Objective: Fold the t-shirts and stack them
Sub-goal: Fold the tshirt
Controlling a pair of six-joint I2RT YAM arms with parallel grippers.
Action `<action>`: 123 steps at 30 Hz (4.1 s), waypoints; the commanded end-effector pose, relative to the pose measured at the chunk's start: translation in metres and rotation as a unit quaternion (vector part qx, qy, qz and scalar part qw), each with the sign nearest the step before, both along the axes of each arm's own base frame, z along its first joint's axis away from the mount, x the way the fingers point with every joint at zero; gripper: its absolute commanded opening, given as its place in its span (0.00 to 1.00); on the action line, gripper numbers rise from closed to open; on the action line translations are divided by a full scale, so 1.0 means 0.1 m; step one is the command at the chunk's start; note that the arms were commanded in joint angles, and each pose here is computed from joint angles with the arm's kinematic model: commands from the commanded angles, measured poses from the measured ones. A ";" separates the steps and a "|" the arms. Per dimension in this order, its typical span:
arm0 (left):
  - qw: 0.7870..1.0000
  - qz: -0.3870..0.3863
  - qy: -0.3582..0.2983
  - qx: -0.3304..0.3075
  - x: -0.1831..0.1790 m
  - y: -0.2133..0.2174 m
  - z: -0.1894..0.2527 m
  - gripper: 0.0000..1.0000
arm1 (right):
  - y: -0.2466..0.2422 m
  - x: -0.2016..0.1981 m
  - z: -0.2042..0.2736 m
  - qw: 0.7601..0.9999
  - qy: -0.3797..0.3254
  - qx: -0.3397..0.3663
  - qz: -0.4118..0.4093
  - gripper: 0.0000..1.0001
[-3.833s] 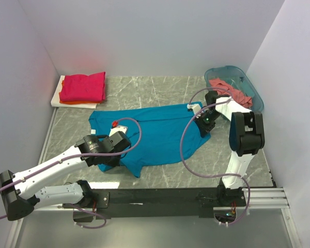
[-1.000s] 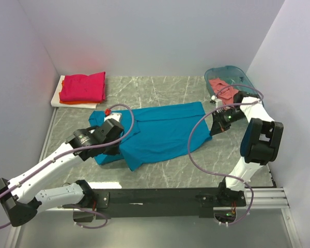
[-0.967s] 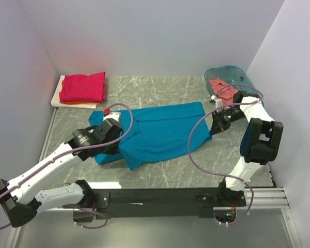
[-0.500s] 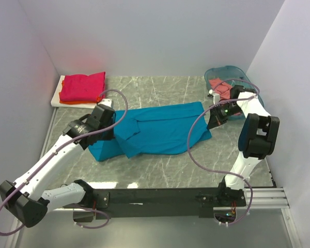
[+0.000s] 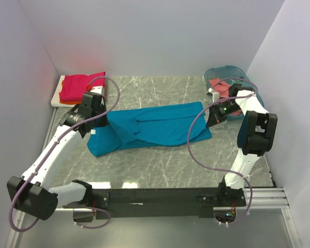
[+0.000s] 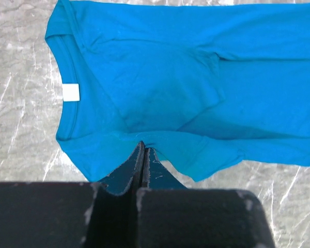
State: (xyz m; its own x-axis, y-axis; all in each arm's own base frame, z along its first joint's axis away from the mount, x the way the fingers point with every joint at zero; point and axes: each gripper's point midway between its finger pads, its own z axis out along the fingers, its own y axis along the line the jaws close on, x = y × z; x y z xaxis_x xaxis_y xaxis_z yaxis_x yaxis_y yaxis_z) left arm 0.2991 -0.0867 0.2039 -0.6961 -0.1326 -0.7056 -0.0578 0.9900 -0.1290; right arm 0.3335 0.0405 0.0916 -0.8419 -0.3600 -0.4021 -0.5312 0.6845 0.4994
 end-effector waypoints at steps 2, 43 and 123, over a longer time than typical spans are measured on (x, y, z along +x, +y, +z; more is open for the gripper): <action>0.999 -0.018 -0.042 -0.020 0.25 -0.04 0.23 0.01 | 0.01 0.15 0.09 1.000 -0.024 -0.003 -0.001 0.00; 1.000 0.001 -0.018 -0.018 0.68 0.18 -0.01 0.00 | -0.01 0.46 0.00 0.986 -0.067 -0.025 -0.150 0.00; 1.000 0.009 0.004 -0.019 0.92 0.36 -0.19 0.00 | -0.23 0.73 0.00 0.963 -0.094 -0.055 -0.247 0.00</action>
